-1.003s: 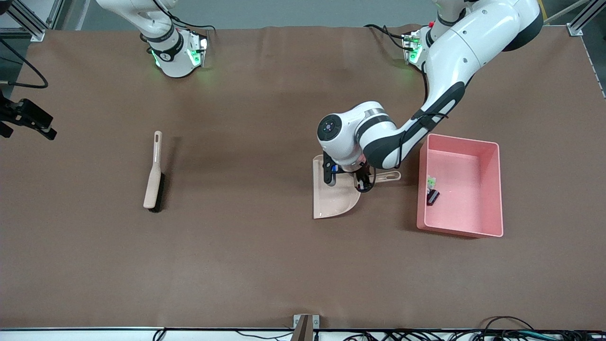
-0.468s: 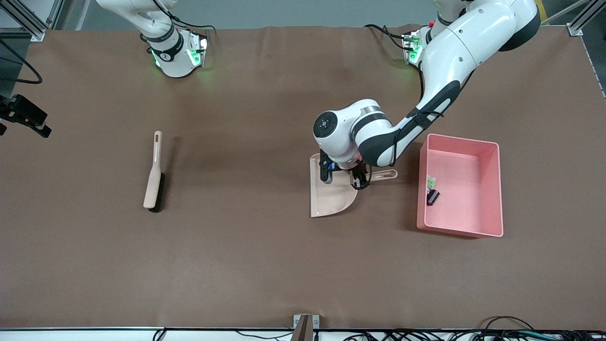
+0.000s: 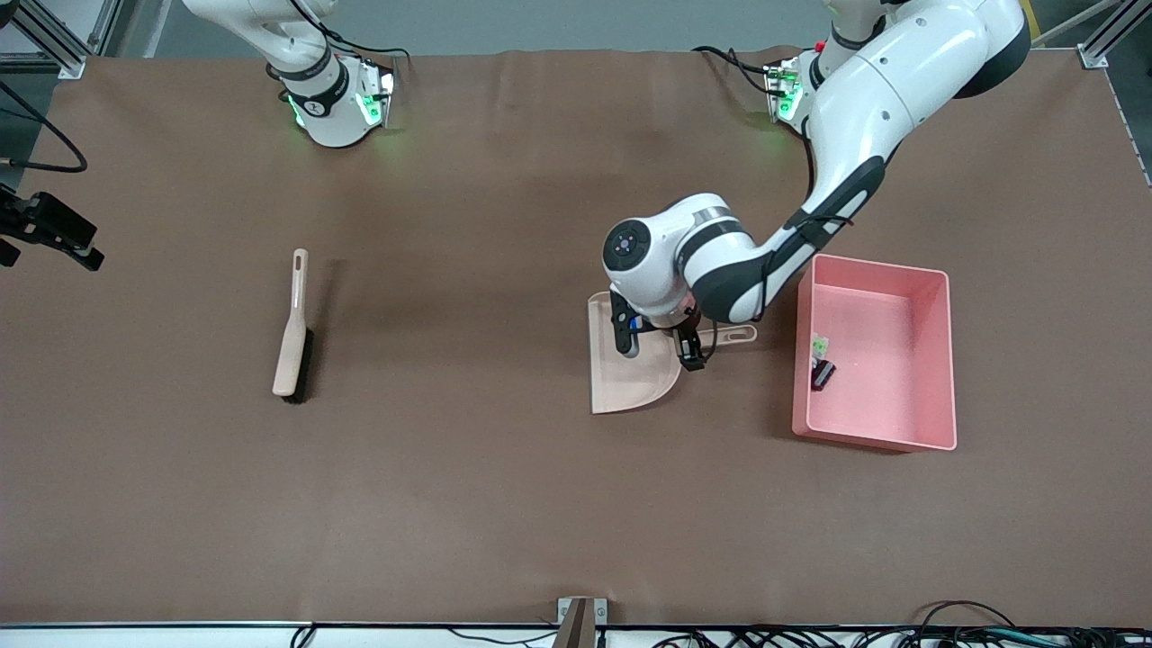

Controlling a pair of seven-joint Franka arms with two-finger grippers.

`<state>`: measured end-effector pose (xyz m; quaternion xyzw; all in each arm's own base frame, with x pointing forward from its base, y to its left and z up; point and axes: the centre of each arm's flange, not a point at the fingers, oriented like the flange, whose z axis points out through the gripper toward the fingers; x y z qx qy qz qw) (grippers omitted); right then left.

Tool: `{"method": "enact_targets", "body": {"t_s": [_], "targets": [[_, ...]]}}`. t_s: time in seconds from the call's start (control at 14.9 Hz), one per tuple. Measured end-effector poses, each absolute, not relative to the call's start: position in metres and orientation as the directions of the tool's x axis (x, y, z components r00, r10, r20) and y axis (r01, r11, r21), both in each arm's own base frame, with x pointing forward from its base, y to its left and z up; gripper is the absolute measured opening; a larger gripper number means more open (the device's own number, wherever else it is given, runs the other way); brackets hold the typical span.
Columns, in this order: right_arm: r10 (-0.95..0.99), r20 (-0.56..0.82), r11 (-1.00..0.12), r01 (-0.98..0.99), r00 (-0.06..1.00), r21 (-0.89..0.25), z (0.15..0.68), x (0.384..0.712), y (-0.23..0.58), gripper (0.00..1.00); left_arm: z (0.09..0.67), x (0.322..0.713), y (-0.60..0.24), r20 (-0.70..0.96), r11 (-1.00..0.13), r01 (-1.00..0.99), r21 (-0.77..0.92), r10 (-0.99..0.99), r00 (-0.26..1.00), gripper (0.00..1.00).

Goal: Clean e-waste and dump in bin
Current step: 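Open the left gripper and lift it off the dustpan handle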

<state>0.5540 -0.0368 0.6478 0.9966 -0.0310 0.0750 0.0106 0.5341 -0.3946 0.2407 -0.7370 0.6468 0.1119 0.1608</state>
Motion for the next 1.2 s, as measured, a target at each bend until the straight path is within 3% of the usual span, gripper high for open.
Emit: {"method": "enact_targets", "body": {"t_s": [0.07, 0.13, 0.54, 0.8, 1.2], "targets": [[-0.060, 0.153, -0.998, -0.064, 0.986, 0.016, 0.649, 0.554, -0.037, 1.00, 0.250, 0.543, -0.391, -0.369, -0.146, -0.986, -0.086, -0.914, 0.168, 0.99], [-0.060, 0.156, -0.998, -0.064, 0.986, 0.016, 0.651, 0.554, -0.037, 1.00, 0.261, 0.551, -0.387, -0.367, -0.176, -0.981, -0.087, -0.910, 0.196, 1.00], [-0.062, 0.176, -0.998, -0.066, 0.982, 0.016, 0.661, 0.554, -0.038, 1.00, 0.371, 0.587, -0.372, -0.222, -0.480, -0.864, -0.153, -0.835, 0.503, 1.00], [-0.062, 0.176, -0.998, -0.066, 0.982, 0.016, 0.661, 0.554, -0.038, 1.00, 0.449, 0.623, -0.295, -0.116, -0.662, -0.734, -0.153, -0.726, 0.678, 1.00], [-0.061, 0.190, -0.998, -0.065, 0.980, 0.016, 0.669, 0.553, -0.037, 1.00, 0.476, 0.653, -0.189, -0.059, -0.866, -0.499, 0.035, -0.500, 0.864, 1.00]]}}
